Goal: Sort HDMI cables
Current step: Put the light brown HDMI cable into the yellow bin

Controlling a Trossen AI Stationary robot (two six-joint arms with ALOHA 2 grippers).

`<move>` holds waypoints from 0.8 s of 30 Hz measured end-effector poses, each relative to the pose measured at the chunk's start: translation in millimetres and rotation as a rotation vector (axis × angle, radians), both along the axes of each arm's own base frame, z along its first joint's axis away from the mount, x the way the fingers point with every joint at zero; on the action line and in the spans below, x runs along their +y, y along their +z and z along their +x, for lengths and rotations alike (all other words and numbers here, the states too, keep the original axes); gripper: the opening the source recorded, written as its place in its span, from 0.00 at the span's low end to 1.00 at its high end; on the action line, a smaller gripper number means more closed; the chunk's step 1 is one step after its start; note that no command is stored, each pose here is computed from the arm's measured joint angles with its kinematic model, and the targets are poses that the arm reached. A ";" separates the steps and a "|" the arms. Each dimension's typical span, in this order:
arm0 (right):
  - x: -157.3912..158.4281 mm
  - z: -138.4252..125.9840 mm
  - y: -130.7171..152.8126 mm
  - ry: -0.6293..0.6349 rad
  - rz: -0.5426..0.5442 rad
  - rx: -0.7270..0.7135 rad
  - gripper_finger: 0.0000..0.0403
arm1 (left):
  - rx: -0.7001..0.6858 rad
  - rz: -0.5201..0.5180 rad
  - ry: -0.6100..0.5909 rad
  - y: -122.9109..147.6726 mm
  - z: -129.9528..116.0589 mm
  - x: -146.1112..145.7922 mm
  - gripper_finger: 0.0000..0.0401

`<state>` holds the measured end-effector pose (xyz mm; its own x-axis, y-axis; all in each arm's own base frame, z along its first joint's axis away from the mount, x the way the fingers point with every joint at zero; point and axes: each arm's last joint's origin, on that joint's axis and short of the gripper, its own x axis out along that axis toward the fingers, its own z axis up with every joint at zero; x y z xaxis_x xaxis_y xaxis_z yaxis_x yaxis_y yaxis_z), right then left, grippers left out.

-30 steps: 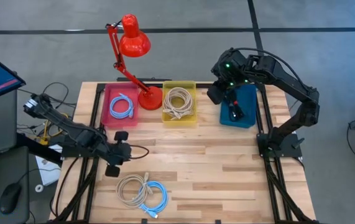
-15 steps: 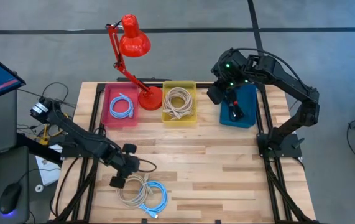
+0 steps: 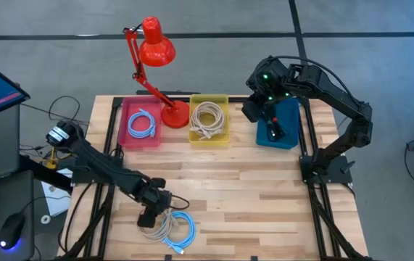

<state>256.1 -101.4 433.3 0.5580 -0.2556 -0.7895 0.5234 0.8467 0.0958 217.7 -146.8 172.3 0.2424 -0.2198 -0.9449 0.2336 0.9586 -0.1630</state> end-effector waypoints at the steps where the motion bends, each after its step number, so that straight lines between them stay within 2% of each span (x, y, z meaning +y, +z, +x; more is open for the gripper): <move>1: 0.0 0.0 0.0 0.001 -0.001 0.000 0.25 | 0.011 0.014 0.000 -4.3 1.1 -0.6 0.44; 6: 0.0 0.0 0.0 0.028 -0.018 0.009 0.25 | 0.032 0.106 0.019 -22.8 6.4 -1.5 0.43; 13: 0.1 0.0 0.0 0.045 -0.028 0.014 0.25 | 0.057 0.134 0.046 -38.9 11.7 -4.7 0.39; 16: 0.1 0.0 -0.1 0.070 -0.045 0.022 0.25 | 0.055 0.145 0.054 -39.5 11.8 -4.4 0.30; 20: -0.9 -0.5 -0.1 0.089 -0.062 0.030 0.25 | 0.034 0.121 0.095 -32.5 10.9 -1.9 0.10; 24: -3.2 -1.6 -0.2 0.093 -0.072 0.037 0.25 | -0.019 0.055 0.152 -11.5 7.5 0.7 0.09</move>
<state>254.5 -104.6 433.1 0.5523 -0.2611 -0.7917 0.4446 0.8956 0.0149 225.2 -146.1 160.7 0.2870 -0.1271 -0.9495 0.0876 0.9905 -0.1061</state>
